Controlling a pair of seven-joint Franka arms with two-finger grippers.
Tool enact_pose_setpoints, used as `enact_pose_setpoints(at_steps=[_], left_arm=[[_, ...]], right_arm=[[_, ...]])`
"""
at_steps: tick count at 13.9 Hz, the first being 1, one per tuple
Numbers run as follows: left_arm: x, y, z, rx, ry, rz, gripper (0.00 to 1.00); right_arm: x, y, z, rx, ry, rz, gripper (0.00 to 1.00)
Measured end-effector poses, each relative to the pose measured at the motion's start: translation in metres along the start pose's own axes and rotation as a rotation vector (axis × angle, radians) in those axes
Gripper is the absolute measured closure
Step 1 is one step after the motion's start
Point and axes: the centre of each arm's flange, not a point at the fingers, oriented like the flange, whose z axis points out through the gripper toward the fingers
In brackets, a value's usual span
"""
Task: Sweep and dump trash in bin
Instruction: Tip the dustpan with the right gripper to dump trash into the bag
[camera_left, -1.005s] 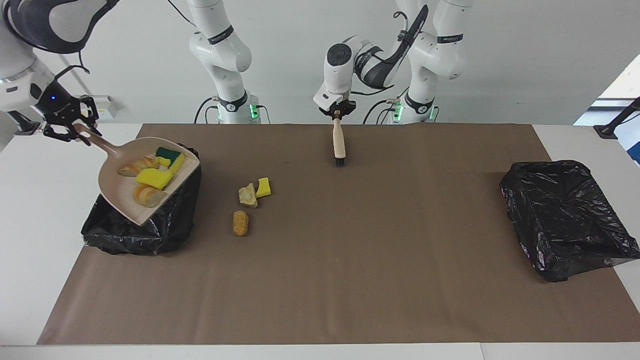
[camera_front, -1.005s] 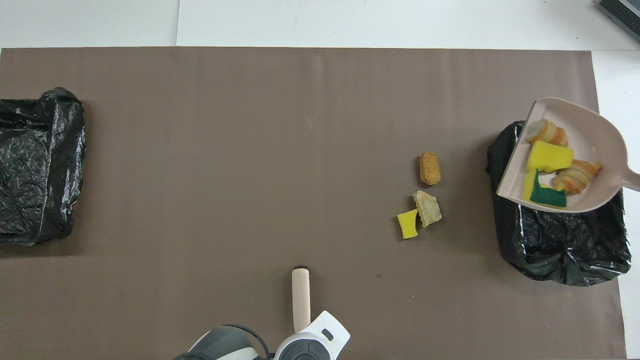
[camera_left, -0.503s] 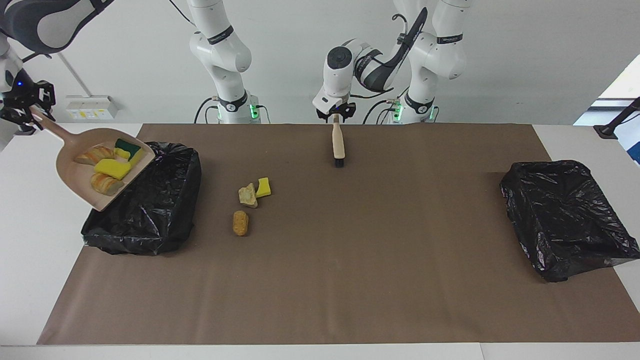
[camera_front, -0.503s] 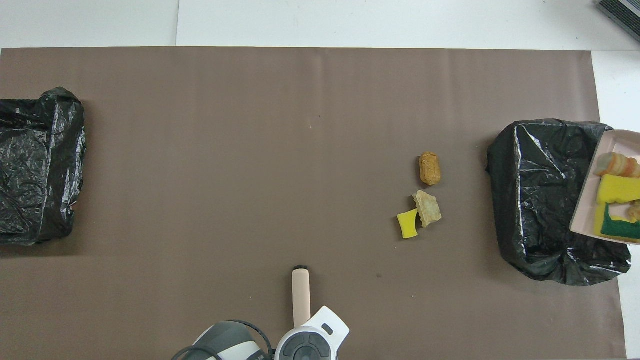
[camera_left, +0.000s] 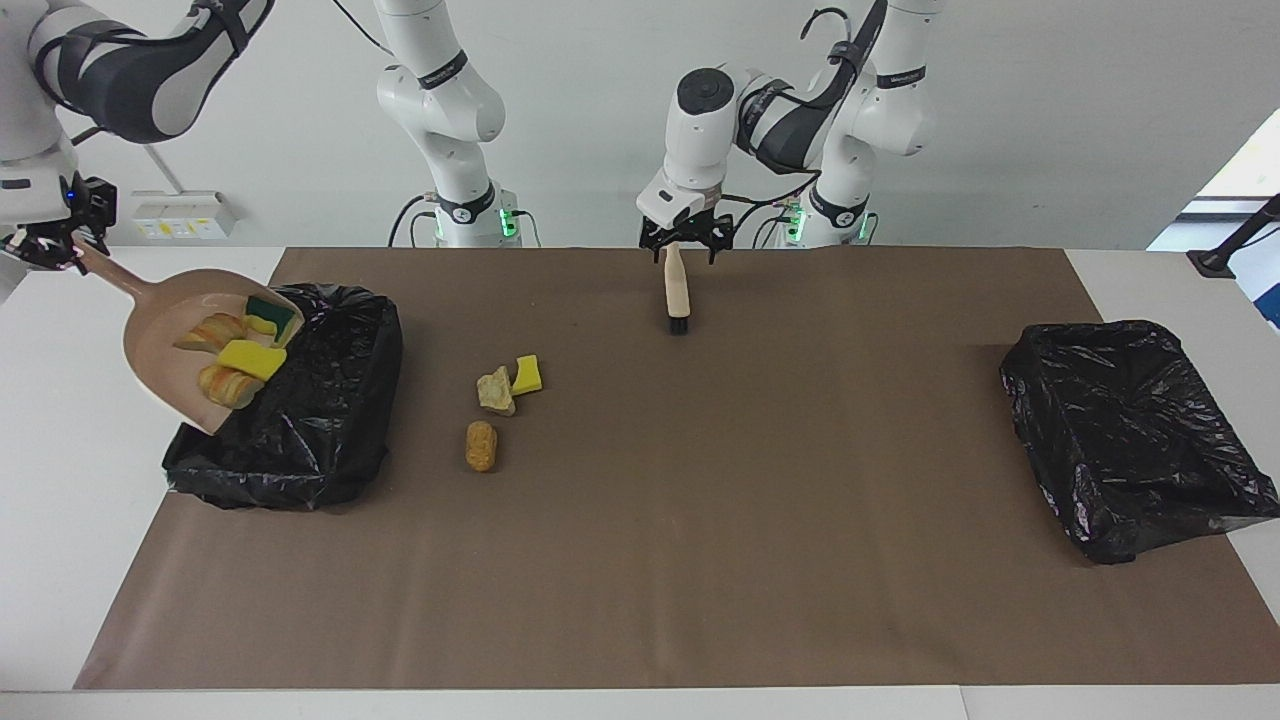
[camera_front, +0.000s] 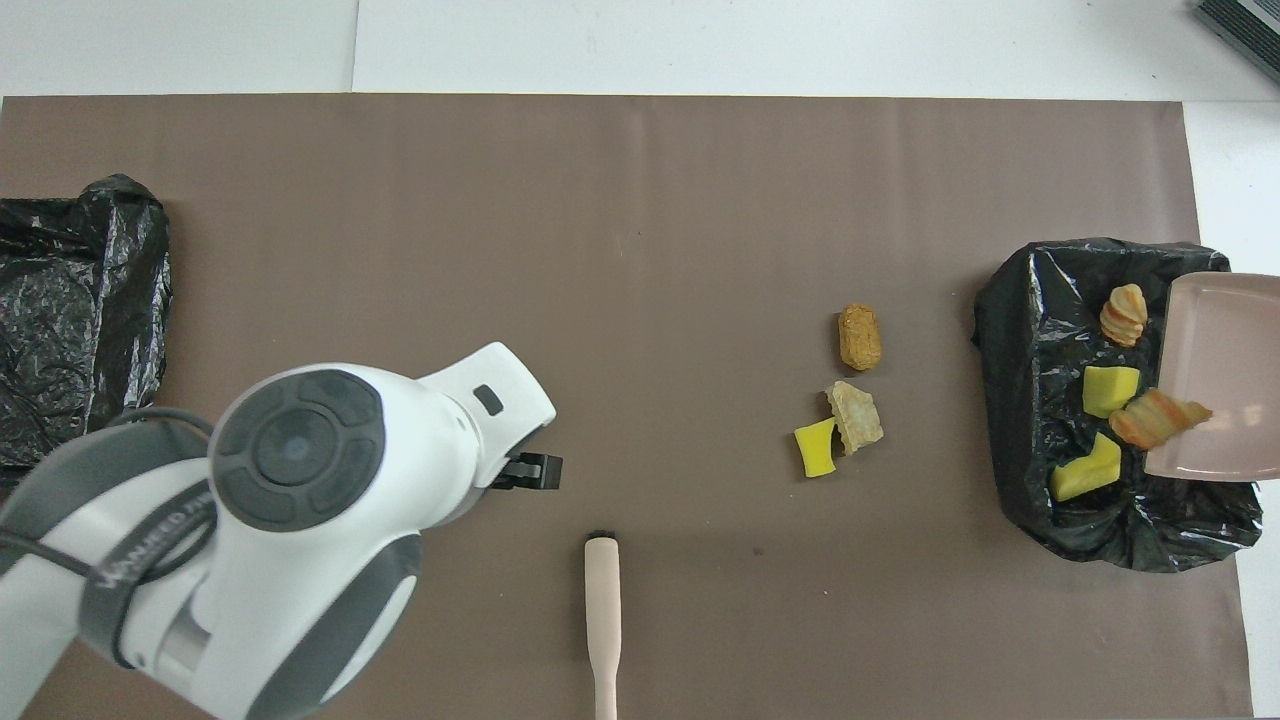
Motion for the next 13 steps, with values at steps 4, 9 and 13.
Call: enact_pose_setpoints(at_steps=[4, 9, 13], left_arm=[[0.022, -0.089, -0.087, 0.004, 0.034, 0.029, 0.0], [0.033, -0.138, -0.123, 0.008, -0.001, 0.062, 0.0], [0.046, -0.163, -0.125, -0.005, -0.015, 0.047, 0.0]], right_arm=[[-0.015, -0.007, -0.008, 0.01, -0.016, 0.023, 0.67], [-0.078, -0.048, -0.048, 0.019, 0.171, 0.28, 0.67], [-0.013, -0.055, -0.089, 0.084, 0.24, 0.549, 0.67]])
